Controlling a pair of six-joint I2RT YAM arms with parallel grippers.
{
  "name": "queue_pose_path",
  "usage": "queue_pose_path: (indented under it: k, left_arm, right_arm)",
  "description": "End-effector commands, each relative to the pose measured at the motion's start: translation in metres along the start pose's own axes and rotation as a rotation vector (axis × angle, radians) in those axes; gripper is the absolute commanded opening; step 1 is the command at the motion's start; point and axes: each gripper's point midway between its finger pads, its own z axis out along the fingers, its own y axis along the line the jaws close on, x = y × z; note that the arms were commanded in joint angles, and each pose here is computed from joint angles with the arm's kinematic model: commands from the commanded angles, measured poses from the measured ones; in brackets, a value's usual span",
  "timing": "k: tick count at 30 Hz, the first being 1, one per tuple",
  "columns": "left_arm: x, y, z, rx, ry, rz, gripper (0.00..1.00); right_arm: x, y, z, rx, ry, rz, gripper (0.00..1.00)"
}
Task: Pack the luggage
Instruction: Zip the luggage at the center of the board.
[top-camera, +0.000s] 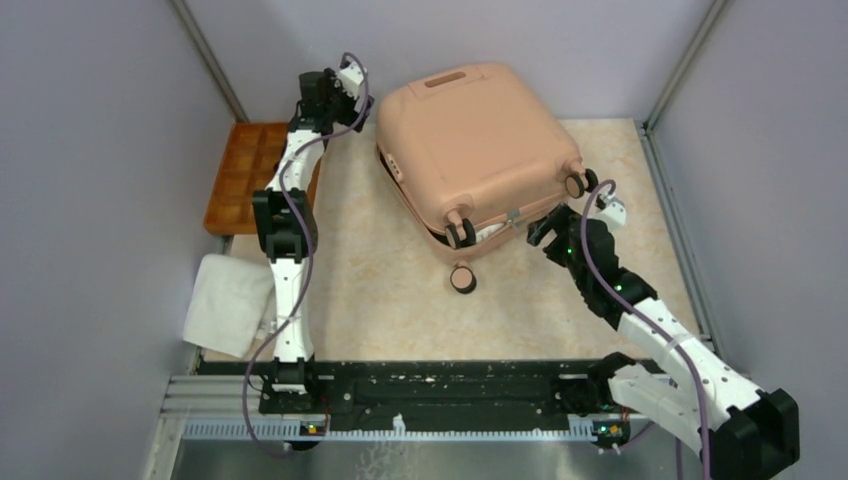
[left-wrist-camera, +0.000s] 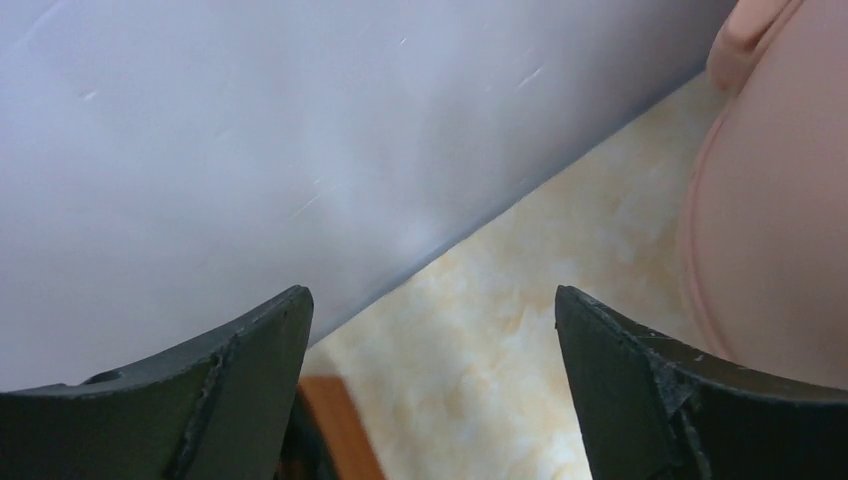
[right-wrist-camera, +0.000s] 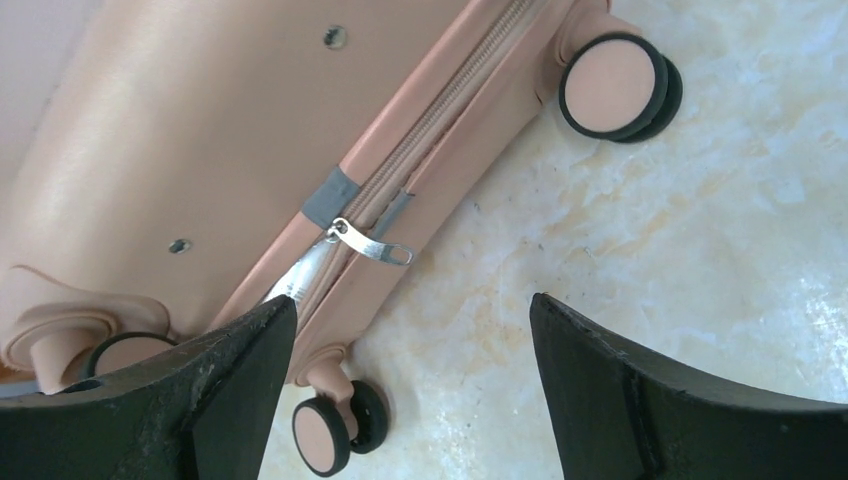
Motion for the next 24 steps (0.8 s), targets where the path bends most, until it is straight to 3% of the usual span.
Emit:
queue_pose_path:
  k: [1, 3, 7, 11, 18, 20, 24]
  left_arm:
    - [-0.026, -0.033, 0.022, 0.122, -0.145, -0.142, 0.98]
    - [-0.032, -0.045, 0.022, 0.172, -0.196, -0.212, 0.98]
    - [-0.048, -0.08, 0.017, 0.39, -0.298, -0.192, 0.98]
    - [-0.058, -0.112, 0.001, 0.59, -0.348, -0.264, 0.94]
    - [-0.061, -0.157, -0.039, 0.881, -0.334, -0.387, 0.73]
    - [-0.057, -0.171, -0.048, 0.932, -0.321, -0.367, 0.67]
    - [-0.059, -0.194, -0.068, 0.949, -0.304, -0.286, 0.56]
  right_arm:
    - [0.001, 0.011, 0.015, -0.01, 0.018, 0.062, 0.85]
    - [0.009, 0.012, 0.027, -0.013, 0.052, 0.087, 0.85]
    - [0.011, 0.021, 0.047, -0.102, 0.088, 0.173, 0.84]
    - [0.0, 0.029, 0.062, -0.183, 0.093, 0.214, 0.85]
    - [-0.018, 0.059, 0.048, -0.324, 0.075, 0.157, 0.85]
    - [-0.02, 0.06, 0.031, -0.347, 0.055, 0.174, 0.84]
    - [0.013, 0.067, 0.018, -0.4, 0.171, 0.24, 0.82]
